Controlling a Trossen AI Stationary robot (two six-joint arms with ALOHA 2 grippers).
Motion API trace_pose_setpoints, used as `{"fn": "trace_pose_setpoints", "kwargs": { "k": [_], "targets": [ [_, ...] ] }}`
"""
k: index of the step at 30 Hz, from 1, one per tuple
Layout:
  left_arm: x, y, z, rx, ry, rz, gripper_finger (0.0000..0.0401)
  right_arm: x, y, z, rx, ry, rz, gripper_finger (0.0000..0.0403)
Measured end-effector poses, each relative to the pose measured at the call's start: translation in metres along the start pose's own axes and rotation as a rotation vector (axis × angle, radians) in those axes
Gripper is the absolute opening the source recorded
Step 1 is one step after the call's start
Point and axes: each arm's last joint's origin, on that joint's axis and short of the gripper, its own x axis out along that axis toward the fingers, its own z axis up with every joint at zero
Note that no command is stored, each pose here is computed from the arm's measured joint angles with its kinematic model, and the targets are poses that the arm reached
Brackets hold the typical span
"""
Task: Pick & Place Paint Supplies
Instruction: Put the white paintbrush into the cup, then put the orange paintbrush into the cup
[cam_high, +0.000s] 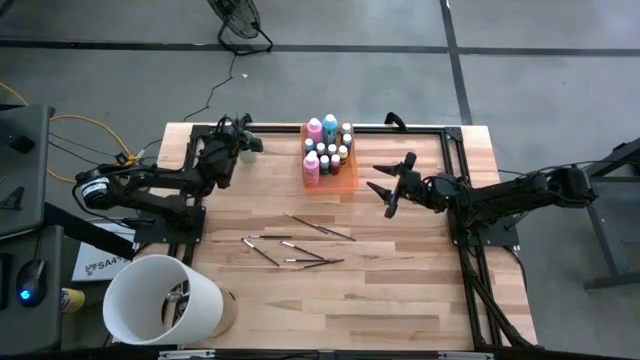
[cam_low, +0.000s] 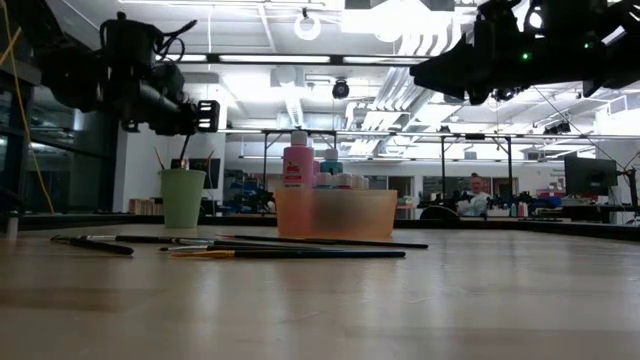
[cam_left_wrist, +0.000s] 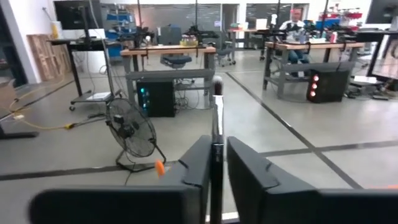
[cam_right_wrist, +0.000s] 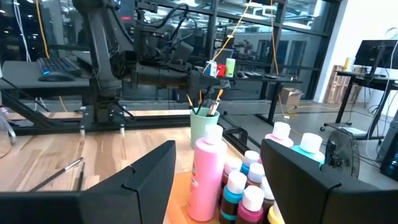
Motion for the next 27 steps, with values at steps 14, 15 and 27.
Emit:
{"fn": "trace_pose_setpoints", "kwargs": {
  "k": [14,15,27],
  "targets": [
    [0.0,0.0,-0.001,0.008,0.009,0.002,0.015,0.0,0.0,0.0,0.001,0.003,0.001,0.0231],
    [0.0,0.0,-0.001,0.005,0.006,0.002,0.0151,0.0,0.0,0.0,0.004,0.003,0.001,0.0231],
    [-0.005,0.001,0.015,-0.046,-0.048,-0.158,0.0152,0.013,0.004,0.002,0.003,0.225,0.016,0.0231]
  ]
}}
